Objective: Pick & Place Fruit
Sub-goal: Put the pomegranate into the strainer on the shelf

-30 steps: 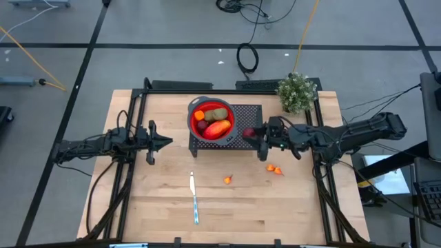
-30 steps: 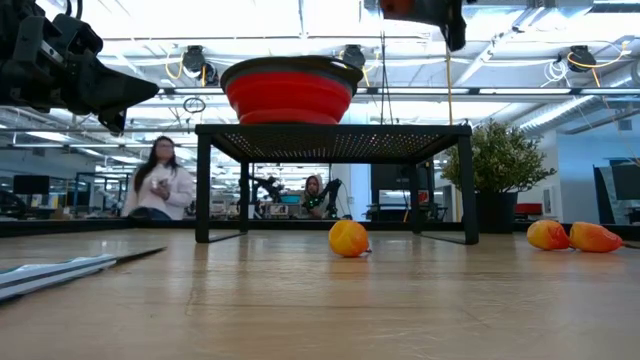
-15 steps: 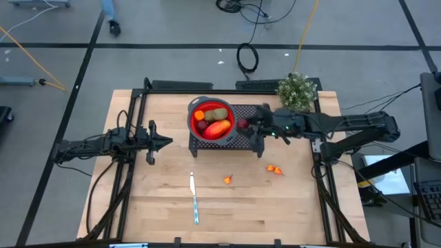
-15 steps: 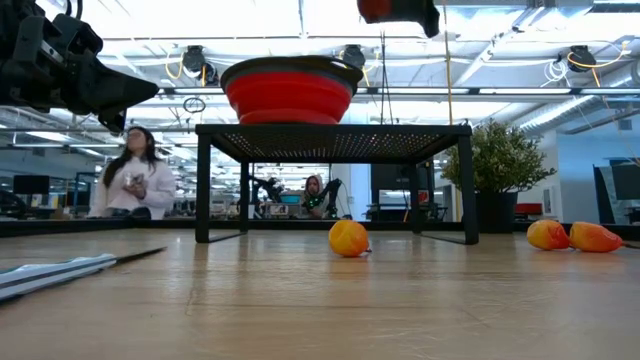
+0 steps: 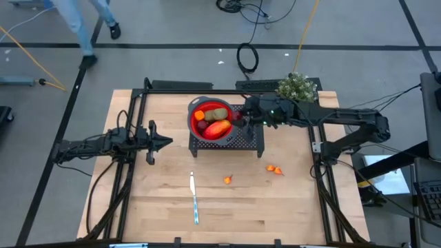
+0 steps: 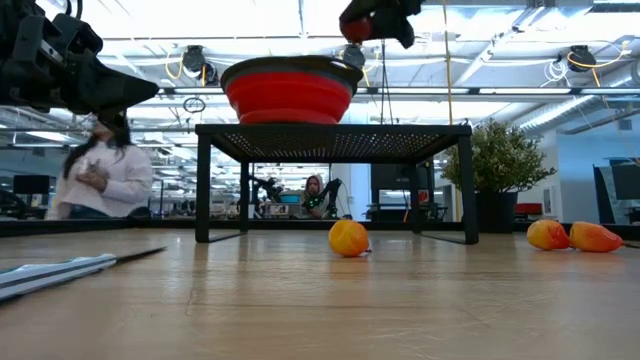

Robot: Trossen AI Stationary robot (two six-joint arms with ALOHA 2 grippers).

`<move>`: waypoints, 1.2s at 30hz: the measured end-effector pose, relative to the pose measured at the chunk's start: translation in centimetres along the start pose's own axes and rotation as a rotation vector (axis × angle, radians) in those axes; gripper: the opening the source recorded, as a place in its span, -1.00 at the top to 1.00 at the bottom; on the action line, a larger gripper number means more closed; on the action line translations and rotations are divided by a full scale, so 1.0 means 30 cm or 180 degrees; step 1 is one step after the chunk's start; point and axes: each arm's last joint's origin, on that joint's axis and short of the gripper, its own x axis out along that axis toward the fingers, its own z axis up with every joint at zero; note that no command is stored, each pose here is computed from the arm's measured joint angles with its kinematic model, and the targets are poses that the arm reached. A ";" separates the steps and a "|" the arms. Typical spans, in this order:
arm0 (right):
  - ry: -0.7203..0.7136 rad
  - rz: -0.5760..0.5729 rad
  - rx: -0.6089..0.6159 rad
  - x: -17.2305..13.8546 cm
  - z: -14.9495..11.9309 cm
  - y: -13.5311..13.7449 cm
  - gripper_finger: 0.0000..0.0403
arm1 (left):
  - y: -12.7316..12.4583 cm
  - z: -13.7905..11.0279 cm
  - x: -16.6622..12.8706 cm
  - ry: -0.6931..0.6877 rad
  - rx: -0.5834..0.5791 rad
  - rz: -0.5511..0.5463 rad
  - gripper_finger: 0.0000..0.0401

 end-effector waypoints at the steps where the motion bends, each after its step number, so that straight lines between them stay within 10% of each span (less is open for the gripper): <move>1: 0.0000 0.0027 0.0002 0.007 0.006 -0.004 0.10 | 0.000 0.001 0.000 -0.0013 0.0000 -0.0002 0.89; 27: -0.0146 0.0202 -0.0222 0.110 0.018 -0.001 0.08 | -0.002 0.122 -0.024 -0.1281 -0.0812 0.0041 0.88; 36: -0.0313 0.0223 -0.0310 0.108 0.035 0.002 0.08 | 0.004 0.154 -0.041 -0.1674 -0.0989 0.0195 0.42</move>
